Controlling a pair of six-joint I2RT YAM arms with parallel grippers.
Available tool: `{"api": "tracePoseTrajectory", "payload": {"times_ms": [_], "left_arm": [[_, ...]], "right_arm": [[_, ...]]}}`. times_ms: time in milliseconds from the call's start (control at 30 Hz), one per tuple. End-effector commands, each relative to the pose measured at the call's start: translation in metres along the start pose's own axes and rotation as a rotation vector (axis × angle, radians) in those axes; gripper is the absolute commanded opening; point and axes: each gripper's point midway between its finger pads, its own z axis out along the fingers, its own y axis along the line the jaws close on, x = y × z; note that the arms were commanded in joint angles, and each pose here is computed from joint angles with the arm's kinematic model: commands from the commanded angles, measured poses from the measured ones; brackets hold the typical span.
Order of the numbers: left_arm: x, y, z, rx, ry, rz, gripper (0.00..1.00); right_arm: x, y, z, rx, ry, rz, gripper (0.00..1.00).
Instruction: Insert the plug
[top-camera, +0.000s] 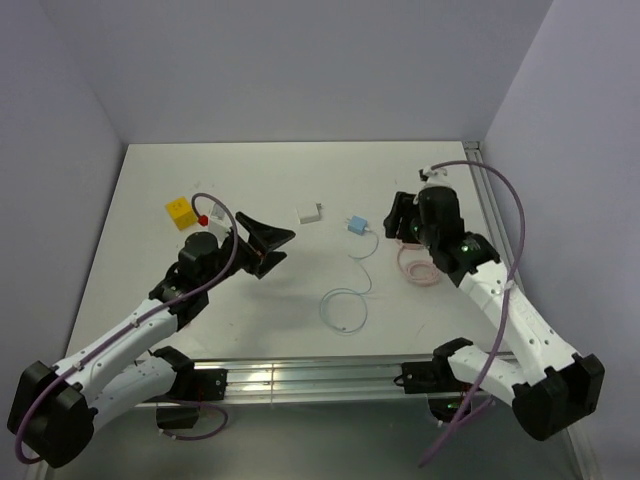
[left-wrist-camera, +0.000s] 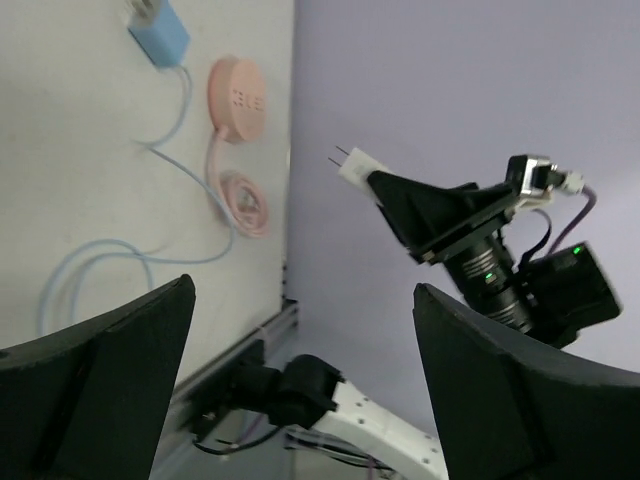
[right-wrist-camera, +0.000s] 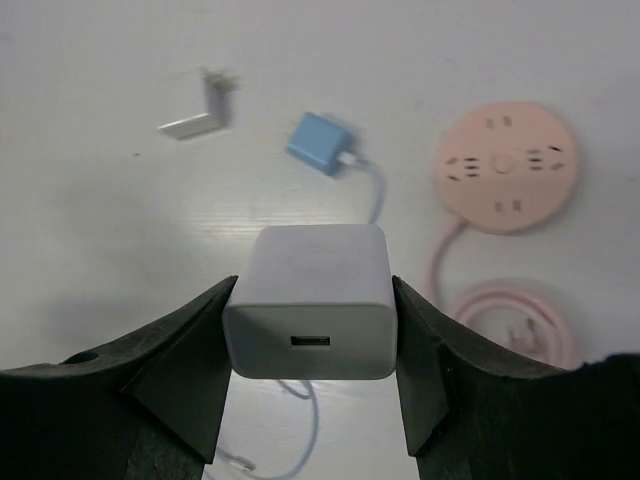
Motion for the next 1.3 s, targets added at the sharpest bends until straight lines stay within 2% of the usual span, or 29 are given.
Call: {"api": "tracePoseTrajectory", "payload": {"times_ms": [0,67,133,167,200,333,467,533,633,833,1100,1267], "left_arm": [[-0.018,-0.016,-0.010,0.022,-0.096,0.210,0.94],[-0.021,-0.014,-0.014,0.011,-0.115,0.272,0.94],[-0.023,-0.016,-0.016,0.011,-0.129,0.308,0.93],[-0.024,-0.017,-0.018,0.012,-0.133,0.335,0.93],[-0.024,-0.015,-0.018,0.006,-0.133,0.342,0.92],[-0.021,-0.011,-0.022,0.015,-0.124,0.374,0.91],[-0.015,-0.003,-0.022,0.016,-0.097,0.385,0.90],[-0.015,0.003,-0.021,0.006,-0.092,0.392,0.90],[-0.011,0.007,-0.020,0.000,-0.077,0.400,0.90],[0.002,0.009,-0.016,0.005,-0.044,0.421,0.90],[0.005,0.010,-0.014,-0.011,-0.028,0.445,0.90],[0.006,0.010,-0.012,-0.014,-0.020,0.445,0.90]], "right_arm": [[-0.020,-0.034,-0.006,0.106,0.060,-0.038,0.00],[-0.020,-0.049,0.000,0.154,0.119,-0.086,0.00],[-0.038,-0.064,0.002,0.214,0.113,-0.105,0.00],[-0.031,-0.072,0.009,0.236,0.175,-0.161,0.00],[-0.041,-0.078,0.010,0.266,0.167,-0.187,0.00],[-0.036,-0.115,0.031,0.368,0.271,-0.224,0.00],[-0.031,-0.139,0.048,0.356,0.293,-0.163,0.00],[-0.025,-0.150,0.054,0.351,0.281,-0.214,0.00],[-0.026,-0.150,0.064,0.310,0.237,-0.232,0.00],[-0.020,-0.155,0.079,0.231,0.259,-0.230,0.00],[-0.012,-0.168,0.105,0.215,0.314,-0.249,0.00],[-0.015,-0.171,0.117,0.207,0.287,-0.269,0.00]]}}
